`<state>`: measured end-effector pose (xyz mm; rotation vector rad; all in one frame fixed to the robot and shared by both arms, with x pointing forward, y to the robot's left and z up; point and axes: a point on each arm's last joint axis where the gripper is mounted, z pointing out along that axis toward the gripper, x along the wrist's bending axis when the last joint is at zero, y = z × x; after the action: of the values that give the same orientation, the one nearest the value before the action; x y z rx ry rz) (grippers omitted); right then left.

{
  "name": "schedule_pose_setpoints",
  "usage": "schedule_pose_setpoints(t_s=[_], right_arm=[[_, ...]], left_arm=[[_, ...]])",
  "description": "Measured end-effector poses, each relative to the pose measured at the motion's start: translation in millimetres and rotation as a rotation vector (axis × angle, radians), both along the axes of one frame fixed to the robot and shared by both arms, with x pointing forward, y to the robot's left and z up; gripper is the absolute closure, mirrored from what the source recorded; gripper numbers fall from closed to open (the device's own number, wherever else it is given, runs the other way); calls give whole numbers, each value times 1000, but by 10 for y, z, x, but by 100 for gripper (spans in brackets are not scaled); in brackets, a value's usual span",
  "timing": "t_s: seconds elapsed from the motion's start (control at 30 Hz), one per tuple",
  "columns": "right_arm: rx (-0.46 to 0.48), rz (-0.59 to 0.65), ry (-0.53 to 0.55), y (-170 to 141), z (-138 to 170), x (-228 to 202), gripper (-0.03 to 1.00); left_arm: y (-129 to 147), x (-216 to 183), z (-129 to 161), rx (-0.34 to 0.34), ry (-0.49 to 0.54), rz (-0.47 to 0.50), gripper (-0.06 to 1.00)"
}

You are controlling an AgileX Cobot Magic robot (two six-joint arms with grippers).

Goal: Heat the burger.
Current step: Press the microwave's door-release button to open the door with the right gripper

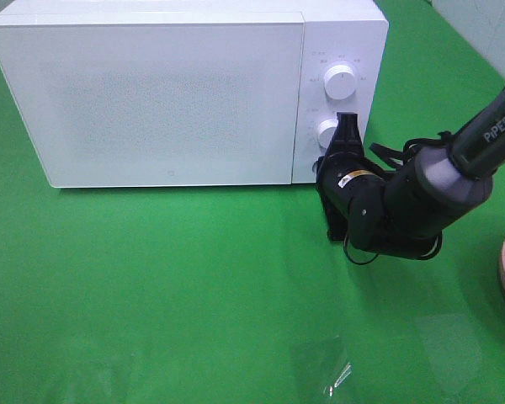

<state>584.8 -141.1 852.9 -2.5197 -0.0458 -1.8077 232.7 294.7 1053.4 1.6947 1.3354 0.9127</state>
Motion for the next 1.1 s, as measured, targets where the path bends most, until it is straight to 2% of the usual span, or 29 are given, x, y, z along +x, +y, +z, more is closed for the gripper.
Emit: schedule_pose_setpoints(t_s=[0.33,1.1], right_arm=[[-53,44,64,1,-13,97,95],[-78,68,58,-40,16,64,95]], left_arm=[[0,0,0,0,0,0,-3],[0,0,1,0,-1,0,-3]])
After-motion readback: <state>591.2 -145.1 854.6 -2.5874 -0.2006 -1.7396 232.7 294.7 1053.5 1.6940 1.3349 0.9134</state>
